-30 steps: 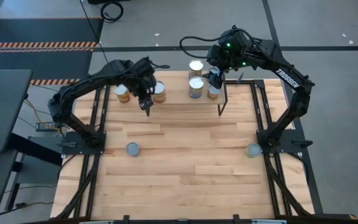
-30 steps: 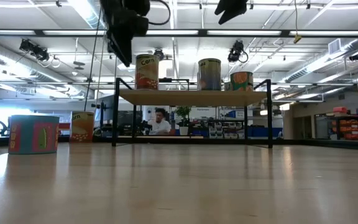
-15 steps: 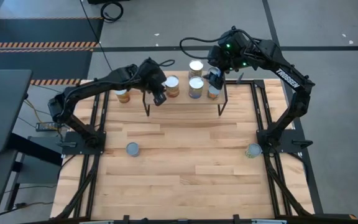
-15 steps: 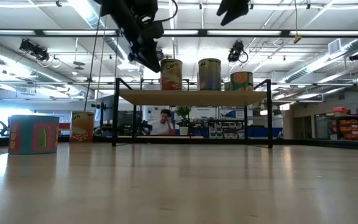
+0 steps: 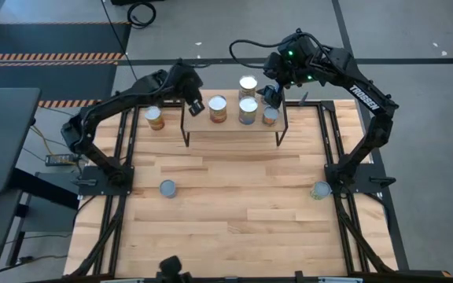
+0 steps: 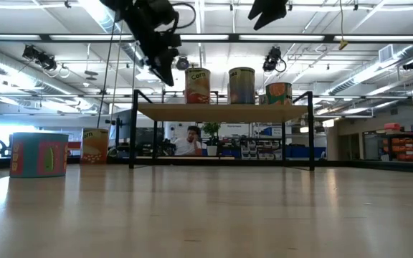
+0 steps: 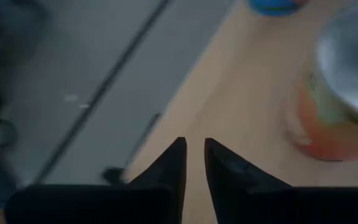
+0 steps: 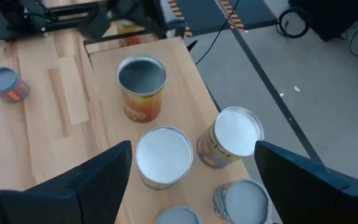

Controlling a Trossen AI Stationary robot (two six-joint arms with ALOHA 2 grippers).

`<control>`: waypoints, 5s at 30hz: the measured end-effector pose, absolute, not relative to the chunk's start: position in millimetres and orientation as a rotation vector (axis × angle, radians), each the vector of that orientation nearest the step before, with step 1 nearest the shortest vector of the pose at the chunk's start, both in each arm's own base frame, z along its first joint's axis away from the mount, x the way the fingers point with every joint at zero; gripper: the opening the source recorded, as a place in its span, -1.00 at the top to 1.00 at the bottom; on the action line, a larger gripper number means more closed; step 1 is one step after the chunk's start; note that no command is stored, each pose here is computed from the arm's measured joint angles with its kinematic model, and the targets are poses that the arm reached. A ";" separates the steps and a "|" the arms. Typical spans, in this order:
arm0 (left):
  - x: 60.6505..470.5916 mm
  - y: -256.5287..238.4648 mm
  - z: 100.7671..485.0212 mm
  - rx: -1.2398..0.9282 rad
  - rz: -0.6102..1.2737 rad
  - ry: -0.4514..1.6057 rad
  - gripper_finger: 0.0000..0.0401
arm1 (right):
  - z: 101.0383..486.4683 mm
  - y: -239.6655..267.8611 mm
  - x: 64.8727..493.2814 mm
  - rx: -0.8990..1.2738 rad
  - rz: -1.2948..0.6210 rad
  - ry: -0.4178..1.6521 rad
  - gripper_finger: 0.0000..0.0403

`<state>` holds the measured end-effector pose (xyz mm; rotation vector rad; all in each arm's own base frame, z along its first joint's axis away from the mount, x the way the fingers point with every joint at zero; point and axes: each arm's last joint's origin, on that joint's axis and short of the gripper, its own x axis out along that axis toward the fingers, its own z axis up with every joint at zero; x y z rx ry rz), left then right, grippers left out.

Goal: Pick and place cans onto a shelf
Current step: Put the bottom canned corn on the shelf, then put the canned corn on the shelf aligned with the other canned corn

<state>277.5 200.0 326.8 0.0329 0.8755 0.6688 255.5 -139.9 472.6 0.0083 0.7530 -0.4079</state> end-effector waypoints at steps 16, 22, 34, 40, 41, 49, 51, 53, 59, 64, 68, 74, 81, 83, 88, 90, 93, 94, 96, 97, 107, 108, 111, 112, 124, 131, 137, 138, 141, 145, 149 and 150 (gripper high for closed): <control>306.0 184.7 323.3 -0.017 0.472 0.744 0.86 | 472.5 -139.8 255.4 0.010 -0.408 0.754 -0.72; 300.3 184.8 327.2 0.009 0.572 0.780 0.87 | 472.5 -140.0 255.3 0.009 -0.417 0.755 -0.72; 207.4 211.4 371.6 -0.309 0.996 0.759 0.60 | 474.3 -140.6 256.7 -0.086 -0.386 0.751 -0.72; 174.2 221.0 350.7 -0.641 1.224 0.825 -0.06 | 474.9 -142.4 256.4 -0.154 -0.364 0.757 -0.72; 171.1 220.4 344.6 -0.698 1.265 0.834 -0.18 | 474.8 -142.8 256.1 -0.161 -0.358 0.759 -0.72; 163.6 219.2 287.6 -0.991 1.467 0.792 -0.77 | 468.6 -153.4 251.2 -0.204 -0.333 0.800 -0.72; 162.7 218.9 274.8 -1.035 1.501 0.766 -0.79 | 464.4 -156.2 251.2 -0.225 -0.322 0.823 -0.72; 159.5 218.9 265.4 -1.060 1.548 0.754 -0.79 | 460.3 -157.7 252.1 -0.226 -0.318 0.838 -0.72; 155.7 220.3 243.6 -1.064 1.636 0.685 -0.79 | 450.6 -164.5 252.0 -0.208 -0.325 0.871 -0.72; 152.1 223.0 230.1 -1.069 1.646 0.647 -0.79 | 444.3 -167.4 252.5 -0.189 -0.327 0.892 -0.72; 149.3 224.1 228.5 -1.036 1.689 0.641 -0.79 | 444.8 -167.8 253.3 -0.192 -0.330 0.882 -0.72; 149.4 224.7 227.2 -1.021 1.705 0.646 -0.79 | 448.3 -169.8 256.2 -0.206 -0.348 0.834 -0.72; 153.1 228.0 216.5 -1.030 1.706 0.698 -0.79 | 451.7 -173.3 257.5 -0.243 -0.428 0.819 -0.72; 154.8 227.8 214.9 -1.029 1.701 0.706 -0.79 | 451.8 -174.1 257.1 -0.246 -0.441 0.821 -0.72; 156.1 229.5 209.0 -1.037 1.708 0.732 -0.79 | 451.8 -174.7 256.6 -0.241 -0.444 0.821 -0.72; 157.4 230.0 206.0 -1.061 1.686 0.748 -0.79 | 451.8 -174.5 256.8 -0.237 -0.433 0.816 -0.72; 160.0 230.0 202.8 -1.084 1.657 0.766 -0.76 | 451.2 -173.8 256.6 -0.223 -0.420 0.817 -0.72; 161.4 230.0 201.9 -1.077 1.655 0.768 -0.73 | 450.4 -173.3 256.1 -0.216 -0.415 0.826 -0.72; 163.1 231.8 201.3 -1.054 1.654 0.758 -0.67 | 447.8 -172.0 254.1 -0.204 -0.403 0.859 -0.72; 163.8 232.7 201.4 -1.054 1.648 0.747 -0.64 | 446.4 -171.2 253.0 -0.197 -0.397 0.877 -0.72; 161.5 228.0 247.8 -1.013 1.552 0.757 -0.59 | 453.8 -164.7 227.0 -0.137 -0.426 0.919 -0.72; 161.7 228.2 260.4 -0.999 1.538 0.748 -0.59 | 455.0 -165.4 224.7 -0.129 -0.437 0.912 -0.72; 162.7 227.8 305.8 -0.978 1.508 0.700 -0.59 | 456.3 -167.9 221.0 -0.111 -0.460 0.906 -0.72; 164.3 227.6 322.7 -0.966 1.487 0.671 -0.59 | 456.4 -168.9 220.4 -0.108 -0.465 0.904 -0.72; 193.5 214.5 436.0 -0.930 1.340 0.510 -0.60 | 457.8 -173.0 222.7 -0.126 -0.475 0.875 -0.72; 244.4 222.7 439.2 -0.933 1.227 0.496 -0.60 | 458.8 -173.6 223.5 -0.132 -0.479 0.861 -0.72; 285.6 236.4 407.7 -0.952 1.157 0.577 -0.60 | 458.8 -173.6 223.5 -0.110 -0.489 0.856 -0.72; 292.3 238.7 403.3 -0.939 1.136 0.583 -0.60 | 458.8 -173.6 223.5 -0.109 -0.489 0.855 -0.72; 308.7 247.9 390.5 -0.942 1.089 0.576 -0.61 | 458.8 -173.6 223.5 -0.115 -0.486 0.857 -0.72; 321.7 258.4 374.0 -0.957 1.087 0.582 -0.61 | 458.8 -173.6 223.4 -0.122 -0.484 0.859 -0.72; 331.2 262.1 362.3 -0.973 1.097 0.589 -0.61 | 459.1 -173.8 223.7 -0.138 -0.478 0.859 -0.72; 332.1 261.5 361.8 -0.972 1.097 0.591 -0.61 | 459.6 -174.1 224.1 -0.143 -0.479 0.853 -0.72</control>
